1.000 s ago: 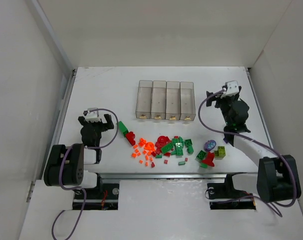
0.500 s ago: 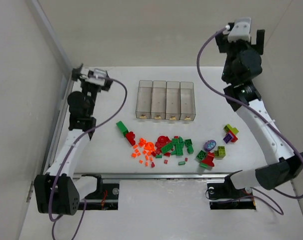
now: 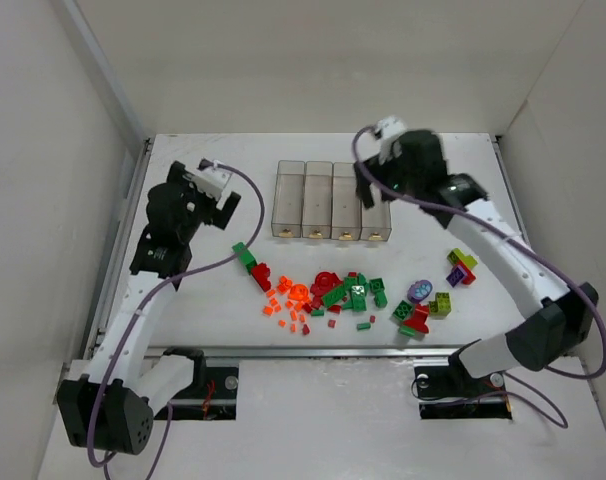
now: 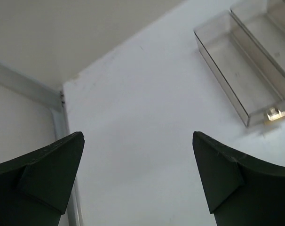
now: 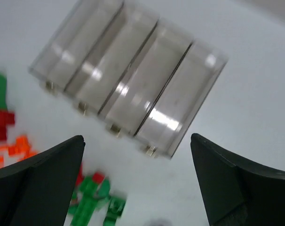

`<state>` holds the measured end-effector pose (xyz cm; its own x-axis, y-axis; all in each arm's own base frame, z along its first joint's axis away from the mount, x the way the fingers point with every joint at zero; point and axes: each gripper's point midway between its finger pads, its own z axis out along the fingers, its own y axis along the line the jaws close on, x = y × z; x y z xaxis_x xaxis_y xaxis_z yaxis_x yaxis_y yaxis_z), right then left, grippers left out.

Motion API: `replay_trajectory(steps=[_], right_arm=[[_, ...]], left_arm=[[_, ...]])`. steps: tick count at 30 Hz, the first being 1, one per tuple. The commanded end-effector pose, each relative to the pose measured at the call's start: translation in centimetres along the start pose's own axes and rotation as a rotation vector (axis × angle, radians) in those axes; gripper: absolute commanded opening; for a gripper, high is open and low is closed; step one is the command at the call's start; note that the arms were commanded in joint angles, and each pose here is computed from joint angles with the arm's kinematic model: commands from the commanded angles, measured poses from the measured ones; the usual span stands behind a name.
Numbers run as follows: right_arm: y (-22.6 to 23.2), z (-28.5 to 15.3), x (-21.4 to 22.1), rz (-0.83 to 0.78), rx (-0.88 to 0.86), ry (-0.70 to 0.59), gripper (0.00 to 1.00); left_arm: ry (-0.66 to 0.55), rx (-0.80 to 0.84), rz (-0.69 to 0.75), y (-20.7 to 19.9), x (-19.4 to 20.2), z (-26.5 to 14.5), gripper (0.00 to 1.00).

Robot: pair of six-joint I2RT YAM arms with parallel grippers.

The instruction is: Sort the legos into containers by color

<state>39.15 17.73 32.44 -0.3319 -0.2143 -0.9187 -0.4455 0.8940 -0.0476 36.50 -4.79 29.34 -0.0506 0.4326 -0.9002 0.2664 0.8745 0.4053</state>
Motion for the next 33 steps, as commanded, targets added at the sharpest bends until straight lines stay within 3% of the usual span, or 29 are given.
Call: replay_trajectory(steps=[1, 3, 4, 7, 8, 10, 15, 17, 28, 33], right_arm=[[5.7, -0.4, 7.9, -0.001, -0.042, 0.253, 1.0], [9.9, 0.0, 10.7, -0.095, -0.118, 0.295, 0.95], [11.1, 0.4, 11.4, -0.106, -0.153, 0.299, 0.86], [16.4, 2.3, 13.4, -0.137, -0.317, 0.296, 0.79], [18.3, 2.8, 13.4, -0.145, -0.366, 0.278, 0.79], [20.5, 4.6, 14.6, -0.16, -0.405, 0.302, 0.79], [26.2, 7.1, 15.1, -0.171, -0.506, 0.287, 0.81], [28.3, 8.0, 15.6, -0.173, -0.538, 0.296, 0.81], [33.0, 9.7, 19.5, -0.173, -0.604, 0.393, 0.81], [33.8, 10.6, 21.0, -0.167, -0.619, 0.438, 0.72]], left_arm=[[0.053, 0.118, 0.072, -3.0, 2.7, -1.6, 0.99], [0.07, 0.119, 0.104, -3.3, 3.9, -2.1, 0.99], [0.067, 0.103, 0.106, -3.2, 4.0, -2.2, 0.99], [0.049, -0.002, 0.019, -2.0, 4.0, -2.9, 0.87], [0.04, -0.033, -0.016, -1.6, 3.8, -3.3, 0.8], [0.064, -0.114, -0.126, -0.9, 4.6, -3.9, 0.77], [0.137, -0.398, -0.35, 2.2, 7.0, -6.1, 0.77], [0.171, -0.491, -0.374, 3.2, 8.1, -7.0, 0.79], [0.186, -0.55, -0.416, 3.5, 9.1, -8.0, 0.83], [0.177, -0.552, -0.418, 3.6, 8.9, -7.9, 0.83]])
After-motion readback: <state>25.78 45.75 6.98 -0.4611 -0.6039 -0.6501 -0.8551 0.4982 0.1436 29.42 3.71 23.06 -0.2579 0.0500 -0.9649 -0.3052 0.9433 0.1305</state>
